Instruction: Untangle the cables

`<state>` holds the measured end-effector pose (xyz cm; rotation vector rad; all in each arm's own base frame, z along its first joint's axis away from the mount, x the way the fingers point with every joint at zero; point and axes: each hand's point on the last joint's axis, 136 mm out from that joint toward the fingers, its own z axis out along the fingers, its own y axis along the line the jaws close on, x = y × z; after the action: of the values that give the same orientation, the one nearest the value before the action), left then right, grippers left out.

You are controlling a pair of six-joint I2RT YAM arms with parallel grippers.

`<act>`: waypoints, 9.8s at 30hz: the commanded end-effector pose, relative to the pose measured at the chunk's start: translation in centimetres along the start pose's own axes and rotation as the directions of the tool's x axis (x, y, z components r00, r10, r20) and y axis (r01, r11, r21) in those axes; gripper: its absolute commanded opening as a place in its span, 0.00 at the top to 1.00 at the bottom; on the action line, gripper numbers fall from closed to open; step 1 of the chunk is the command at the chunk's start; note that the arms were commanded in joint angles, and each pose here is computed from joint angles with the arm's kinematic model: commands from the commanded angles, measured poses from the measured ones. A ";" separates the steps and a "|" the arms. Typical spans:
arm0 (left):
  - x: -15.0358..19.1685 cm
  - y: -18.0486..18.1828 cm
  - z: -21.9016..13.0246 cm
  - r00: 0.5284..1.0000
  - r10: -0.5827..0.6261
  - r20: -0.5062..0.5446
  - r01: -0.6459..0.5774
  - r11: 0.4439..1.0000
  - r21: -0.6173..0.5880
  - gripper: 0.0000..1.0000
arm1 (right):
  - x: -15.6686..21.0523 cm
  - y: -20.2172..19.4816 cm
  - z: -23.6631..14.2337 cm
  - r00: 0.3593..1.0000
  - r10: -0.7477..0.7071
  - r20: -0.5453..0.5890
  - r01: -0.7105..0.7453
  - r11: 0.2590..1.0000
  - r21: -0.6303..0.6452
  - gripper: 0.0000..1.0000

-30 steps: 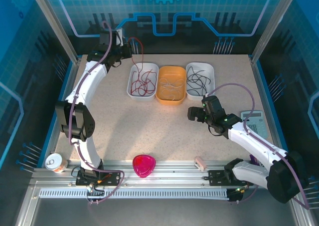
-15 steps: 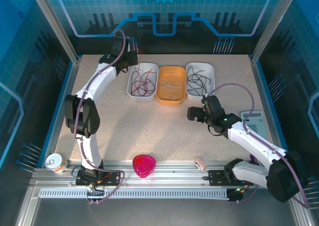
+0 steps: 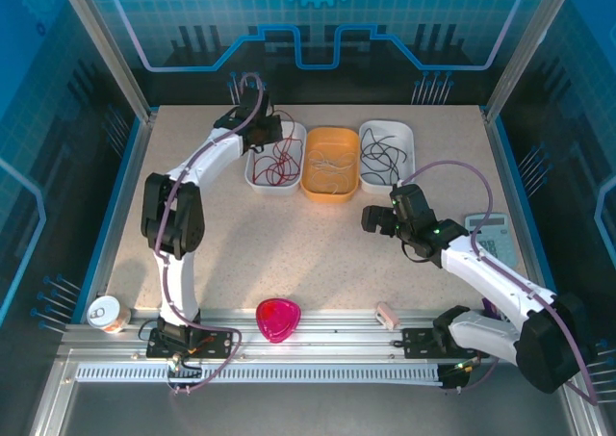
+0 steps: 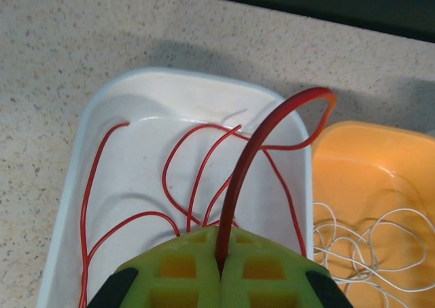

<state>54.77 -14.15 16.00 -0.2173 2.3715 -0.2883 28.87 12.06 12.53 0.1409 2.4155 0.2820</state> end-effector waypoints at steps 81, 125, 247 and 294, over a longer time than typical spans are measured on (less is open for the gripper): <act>2.7 2.0 4.0 0.935 -0.344 -0.082 0.333 0.934 -0.127 0.32 | 1.0 0.6 0.8 0.998 0.053 -0.029 -0.054 0.996 -0.064 0.00; 5.5 4.3 8.1 0.941 -0.306 -0.147 0.264 0.931 -0.251 0.66 | 1.8 0.5 1.4 0.997 0.058 -0.046 -0.061 0.996 -0.065 0.00; 15.2 4.6 -5.8 0.917 0.125 -0.380 -0.182 0.976 -0.118 0.91 | 1.6 1.4 1.8 0.998 0.044 -0.043 -0.047 0.996 -0.078 0.00; 7.8 1.1 0.1 0.894 0.235 -0.382 -0.266 0.964 -0.030 0.41 | 1.7 0.9 1.3 0.999 0.046 -0.028 -0.048 0.997 -0.059 0.00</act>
<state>49.84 -14.84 7.60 0.1192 2.7800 -0.0649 28.31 13.50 10.38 0.1659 2.4352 0.3993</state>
